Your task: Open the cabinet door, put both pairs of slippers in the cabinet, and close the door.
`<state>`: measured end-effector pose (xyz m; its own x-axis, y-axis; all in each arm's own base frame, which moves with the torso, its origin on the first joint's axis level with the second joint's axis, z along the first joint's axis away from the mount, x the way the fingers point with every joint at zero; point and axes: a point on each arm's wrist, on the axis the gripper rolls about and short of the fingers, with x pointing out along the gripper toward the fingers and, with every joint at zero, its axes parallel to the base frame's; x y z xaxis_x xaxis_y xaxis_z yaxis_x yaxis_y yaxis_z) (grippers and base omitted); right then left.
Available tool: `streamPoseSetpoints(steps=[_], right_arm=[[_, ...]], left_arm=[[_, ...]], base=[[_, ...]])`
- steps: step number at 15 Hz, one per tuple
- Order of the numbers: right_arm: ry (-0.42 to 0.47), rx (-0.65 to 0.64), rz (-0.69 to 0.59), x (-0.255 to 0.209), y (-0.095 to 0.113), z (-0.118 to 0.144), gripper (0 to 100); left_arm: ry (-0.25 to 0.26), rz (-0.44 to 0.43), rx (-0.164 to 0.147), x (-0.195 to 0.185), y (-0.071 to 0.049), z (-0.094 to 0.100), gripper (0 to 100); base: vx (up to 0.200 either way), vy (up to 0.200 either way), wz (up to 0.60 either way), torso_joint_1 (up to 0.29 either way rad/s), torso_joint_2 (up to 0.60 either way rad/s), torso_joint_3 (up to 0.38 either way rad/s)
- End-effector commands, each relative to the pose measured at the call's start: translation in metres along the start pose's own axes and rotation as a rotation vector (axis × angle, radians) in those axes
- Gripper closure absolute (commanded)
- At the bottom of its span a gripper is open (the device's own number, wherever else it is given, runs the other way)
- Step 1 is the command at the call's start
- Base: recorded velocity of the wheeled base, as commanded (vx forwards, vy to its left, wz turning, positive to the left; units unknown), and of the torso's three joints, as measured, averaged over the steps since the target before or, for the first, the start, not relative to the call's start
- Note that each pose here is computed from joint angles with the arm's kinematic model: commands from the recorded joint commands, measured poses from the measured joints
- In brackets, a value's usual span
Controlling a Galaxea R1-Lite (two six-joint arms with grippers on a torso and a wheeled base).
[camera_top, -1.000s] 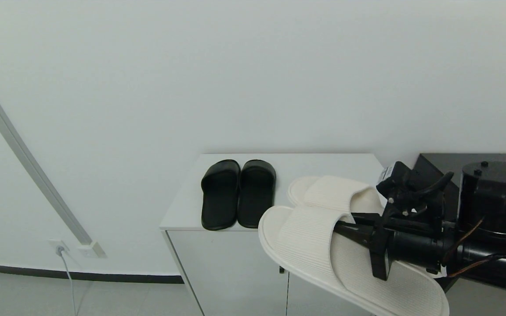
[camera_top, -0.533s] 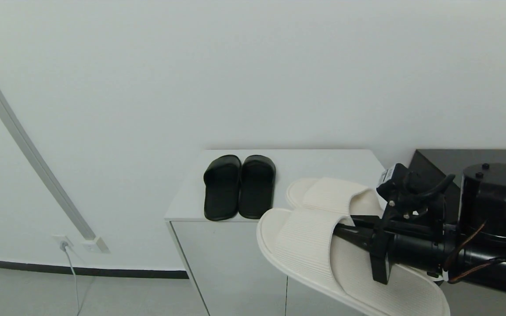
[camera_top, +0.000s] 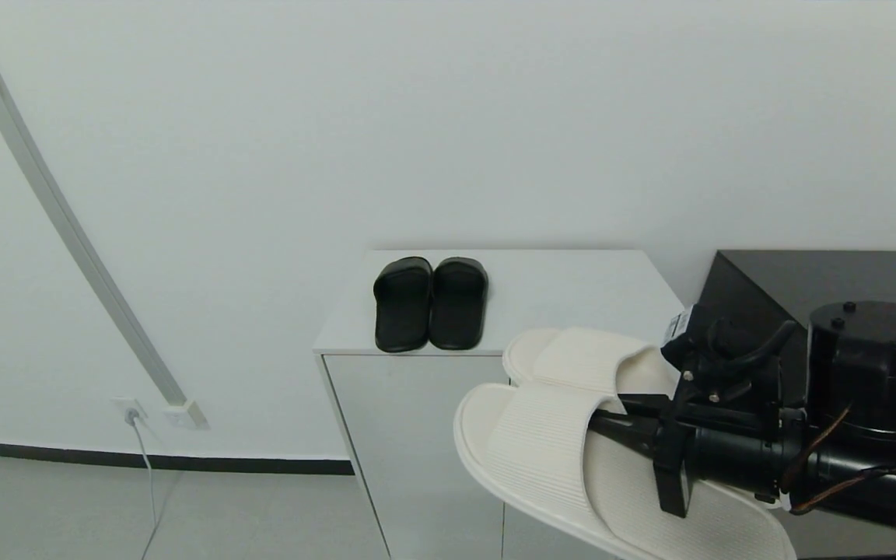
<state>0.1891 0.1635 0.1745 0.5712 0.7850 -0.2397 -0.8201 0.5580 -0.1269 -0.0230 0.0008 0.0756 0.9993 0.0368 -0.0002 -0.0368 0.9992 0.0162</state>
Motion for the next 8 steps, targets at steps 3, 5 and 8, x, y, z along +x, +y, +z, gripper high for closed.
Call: streamPoseSetpoints(steps=[3, 5, 8], right_arm=[[0.006, 0.002, 0.001, 0.0008, -0.0001, -0.0017, 100], [0.005, 0.002, 0.006, 0.0013, 0.0002, -0.0015, 100], [0.015, 0.003, 0.006, 0.0029, 0.0001, -0.0035, 100]], left_arm=[[0.001, 0.0, 0.001, 0.0001, 0.0, 0.0, 100], [0.001, 0.0, 0.001, 0.0001, 0.0, 0.0, 100], [0.001, 0.0, 0.001, 0.0001, 0.0, 0.0, 100]], base=[[0.0, 0.0, 0.0, 0.0, 0.0, 0.0], [0.0, 0.0, 0.0, 0.0, 0.0, 0.0], [0.0, 0.0, 0.0, 0.0, 0.0, 0.0]])
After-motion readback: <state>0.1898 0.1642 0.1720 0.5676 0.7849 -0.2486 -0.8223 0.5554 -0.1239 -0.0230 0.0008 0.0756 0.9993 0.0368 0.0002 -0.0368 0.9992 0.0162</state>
